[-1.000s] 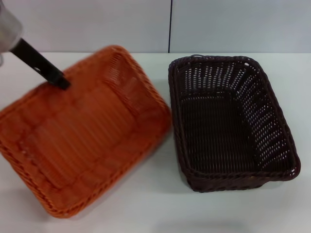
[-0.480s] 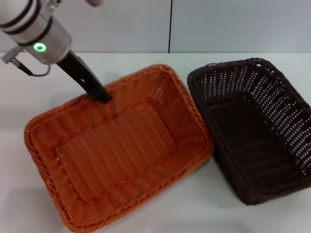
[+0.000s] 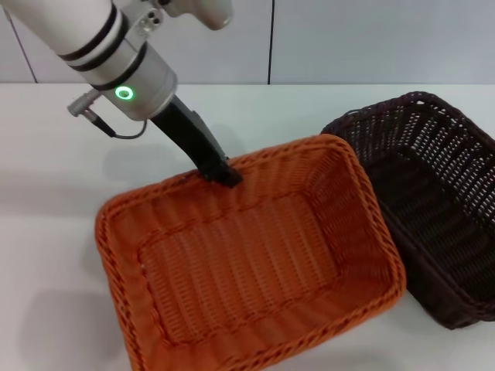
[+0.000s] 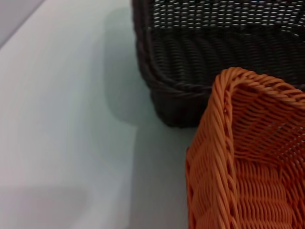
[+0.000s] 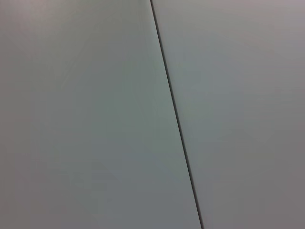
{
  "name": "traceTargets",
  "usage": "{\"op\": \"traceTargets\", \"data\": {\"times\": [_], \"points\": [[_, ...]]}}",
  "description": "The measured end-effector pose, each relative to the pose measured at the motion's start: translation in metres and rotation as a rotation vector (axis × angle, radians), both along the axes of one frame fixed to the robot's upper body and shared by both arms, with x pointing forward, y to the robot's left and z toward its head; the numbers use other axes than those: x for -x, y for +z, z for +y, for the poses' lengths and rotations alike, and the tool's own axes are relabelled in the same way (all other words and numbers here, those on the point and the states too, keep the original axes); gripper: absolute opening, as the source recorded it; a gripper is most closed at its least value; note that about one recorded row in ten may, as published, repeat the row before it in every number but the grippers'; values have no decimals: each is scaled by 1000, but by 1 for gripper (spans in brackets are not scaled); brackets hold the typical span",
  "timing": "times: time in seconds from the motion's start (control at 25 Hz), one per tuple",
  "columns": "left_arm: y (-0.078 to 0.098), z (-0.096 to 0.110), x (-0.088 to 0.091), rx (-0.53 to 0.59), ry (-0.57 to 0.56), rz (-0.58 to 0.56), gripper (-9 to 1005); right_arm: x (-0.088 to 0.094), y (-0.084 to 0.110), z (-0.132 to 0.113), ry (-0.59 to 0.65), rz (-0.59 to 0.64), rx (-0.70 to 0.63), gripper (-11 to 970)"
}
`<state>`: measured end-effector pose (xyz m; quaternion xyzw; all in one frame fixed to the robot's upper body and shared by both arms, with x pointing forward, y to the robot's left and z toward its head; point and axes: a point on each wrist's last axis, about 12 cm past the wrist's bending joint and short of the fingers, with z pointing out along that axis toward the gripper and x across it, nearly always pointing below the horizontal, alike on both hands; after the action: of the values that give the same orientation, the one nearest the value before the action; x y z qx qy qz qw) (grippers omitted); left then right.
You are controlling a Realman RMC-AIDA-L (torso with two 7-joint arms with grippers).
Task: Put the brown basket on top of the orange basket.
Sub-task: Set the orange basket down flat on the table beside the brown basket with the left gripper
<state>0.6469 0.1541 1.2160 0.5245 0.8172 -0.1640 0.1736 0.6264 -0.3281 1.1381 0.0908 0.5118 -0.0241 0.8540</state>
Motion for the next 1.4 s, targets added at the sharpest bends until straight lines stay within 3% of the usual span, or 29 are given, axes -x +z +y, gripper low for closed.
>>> {"op": "traceTargets", "data": {"times": [0.6, 1.4], "points": [[-6, -40, 8, 29, -267, -64, 168, 0, -2, 4, 8, 7, -12, 597], [-4, -42, 3, 61, -238, -148, 171, -6, -1, 2, 1, 33, -27, 594]]}}
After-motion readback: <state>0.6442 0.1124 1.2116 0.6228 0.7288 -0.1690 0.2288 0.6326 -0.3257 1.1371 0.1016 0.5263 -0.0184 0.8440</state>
